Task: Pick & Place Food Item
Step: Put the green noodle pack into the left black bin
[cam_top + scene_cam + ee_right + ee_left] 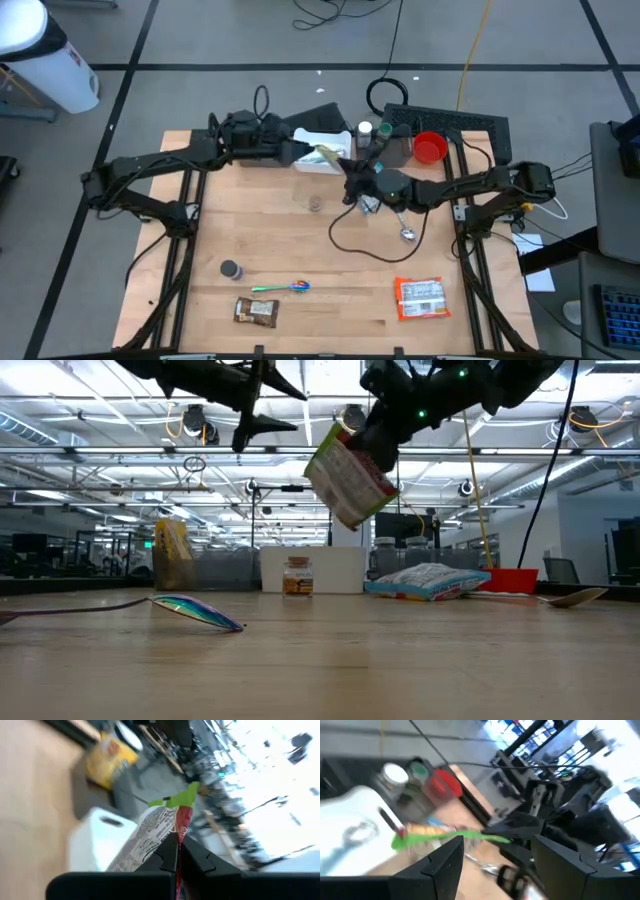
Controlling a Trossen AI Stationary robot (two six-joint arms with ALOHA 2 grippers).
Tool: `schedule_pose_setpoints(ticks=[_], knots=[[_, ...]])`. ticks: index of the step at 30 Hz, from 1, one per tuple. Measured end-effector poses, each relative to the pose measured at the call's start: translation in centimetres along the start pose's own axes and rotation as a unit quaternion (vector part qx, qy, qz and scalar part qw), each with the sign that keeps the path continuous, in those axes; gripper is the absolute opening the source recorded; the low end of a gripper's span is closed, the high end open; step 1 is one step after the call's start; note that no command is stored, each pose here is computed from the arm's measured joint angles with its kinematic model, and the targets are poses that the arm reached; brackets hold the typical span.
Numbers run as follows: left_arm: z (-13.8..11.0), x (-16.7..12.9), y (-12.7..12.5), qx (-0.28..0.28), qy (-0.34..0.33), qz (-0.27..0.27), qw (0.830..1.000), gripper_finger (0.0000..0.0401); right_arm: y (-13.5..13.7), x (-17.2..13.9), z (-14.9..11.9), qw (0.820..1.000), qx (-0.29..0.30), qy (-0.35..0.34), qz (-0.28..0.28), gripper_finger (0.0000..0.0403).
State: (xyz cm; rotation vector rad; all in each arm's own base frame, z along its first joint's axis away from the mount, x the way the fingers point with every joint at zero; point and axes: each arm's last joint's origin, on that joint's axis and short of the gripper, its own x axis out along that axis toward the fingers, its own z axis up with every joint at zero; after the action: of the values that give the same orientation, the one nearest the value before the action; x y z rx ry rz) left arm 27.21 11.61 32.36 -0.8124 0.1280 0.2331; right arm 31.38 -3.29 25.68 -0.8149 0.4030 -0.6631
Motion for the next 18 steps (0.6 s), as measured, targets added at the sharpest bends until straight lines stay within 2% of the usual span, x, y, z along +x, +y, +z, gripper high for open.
schedule_pose_setpoints(ticks=[4,9,12,18], knots=[[-0.1,1.6,0.5,-0.050,0.013,-0.041,0.998,0.0242,0.2,-0.4,0.3,0.996,-0.082,0.018,-0.015,0.0000],[-0.5,3.5,1.2,-0.105,0.032,-0.081,0.991,0.0242,0.4,-0.8,0.5,0.984,-0.173,0.043,-0.030,0.0000],[-1.0,4.4,2.0,-0.142,0.045,-0.075,0.986,0.0241,0.4,-0.9,0.5,0.976,-0.207,0.061,-0.039,0.0000],[-1.5,5.4,2.6,-0.177,0.048,-0.074,0.980,0.0241,0.4,-1.0,0.4,0.960,-0.266,0.073,-0.040,0.0000]])
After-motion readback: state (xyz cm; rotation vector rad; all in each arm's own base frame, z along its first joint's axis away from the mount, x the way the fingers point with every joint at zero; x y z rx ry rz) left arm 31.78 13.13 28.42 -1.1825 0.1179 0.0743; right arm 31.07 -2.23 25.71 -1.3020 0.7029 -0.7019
